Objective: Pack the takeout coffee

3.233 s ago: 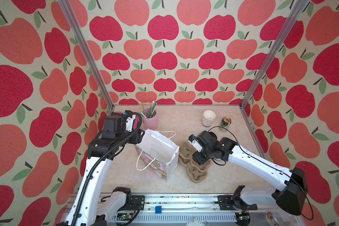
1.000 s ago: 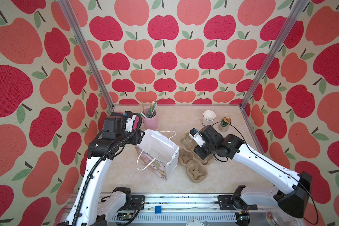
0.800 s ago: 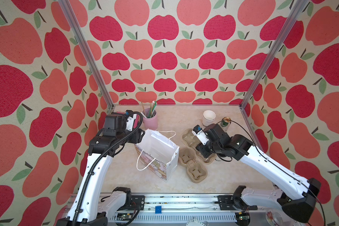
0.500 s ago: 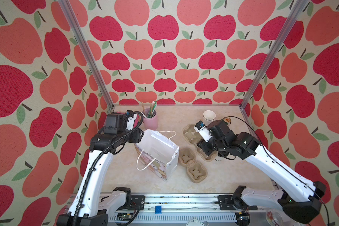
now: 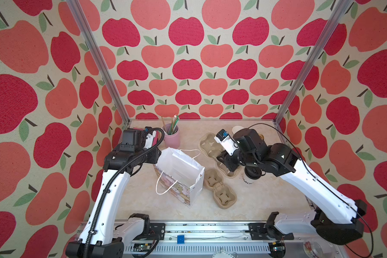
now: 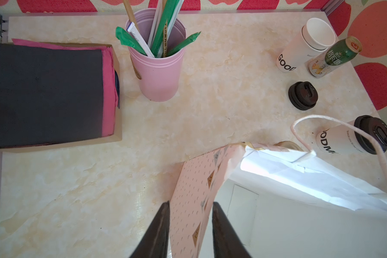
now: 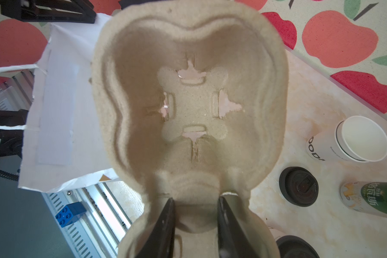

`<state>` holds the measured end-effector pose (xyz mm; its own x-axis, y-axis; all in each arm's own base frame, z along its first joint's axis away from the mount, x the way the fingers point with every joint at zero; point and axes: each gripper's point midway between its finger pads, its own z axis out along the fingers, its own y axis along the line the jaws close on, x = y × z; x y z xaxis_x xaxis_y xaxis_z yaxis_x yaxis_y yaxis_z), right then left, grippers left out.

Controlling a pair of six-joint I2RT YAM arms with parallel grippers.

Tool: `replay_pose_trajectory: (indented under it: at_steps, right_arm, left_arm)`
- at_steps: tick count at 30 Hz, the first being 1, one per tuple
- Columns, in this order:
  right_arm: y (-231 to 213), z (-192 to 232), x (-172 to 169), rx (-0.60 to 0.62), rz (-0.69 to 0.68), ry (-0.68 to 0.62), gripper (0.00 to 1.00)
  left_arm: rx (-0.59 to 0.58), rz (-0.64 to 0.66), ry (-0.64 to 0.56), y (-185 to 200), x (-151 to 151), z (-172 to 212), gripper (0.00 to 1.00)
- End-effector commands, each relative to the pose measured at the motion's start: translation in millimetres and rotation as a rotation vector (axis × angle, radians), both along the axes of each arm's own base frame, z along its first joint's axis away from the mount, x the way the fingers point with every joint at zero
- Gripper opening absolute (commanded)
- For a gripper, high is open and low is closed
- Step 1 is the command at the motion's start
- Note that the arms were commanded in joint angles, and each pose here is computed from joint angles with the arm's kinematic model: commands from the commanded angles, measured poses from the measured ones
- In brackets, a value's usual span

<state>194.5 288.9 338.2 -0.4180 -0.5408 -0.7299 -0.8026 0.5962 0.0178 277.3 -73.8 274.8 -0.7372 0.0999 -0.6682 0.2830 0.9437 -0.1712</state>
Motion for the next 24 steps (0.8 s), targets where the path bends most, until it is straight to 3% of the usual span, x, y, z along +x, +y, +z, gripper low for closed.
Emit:
replay_pose_trajectory:
  at_steps: [1,14,24]
  right_arm:
    - [20,20,-7,0.041,0.068,-0.004,0.3]
    - [90,60,-13,0.195,0.137,0.042,0.27]
    - [117,76,-6,0.345,0.107,0.073,0.26]
  left_arm:
    - [0.008,0.001,0.017,2,-1,-7,0.26]
    - [-0.033,-0.009,0.024,-4,-1,-7,0.01]
    - [-0.076,-0.005,0.008,-8,-2,-3,0.0]
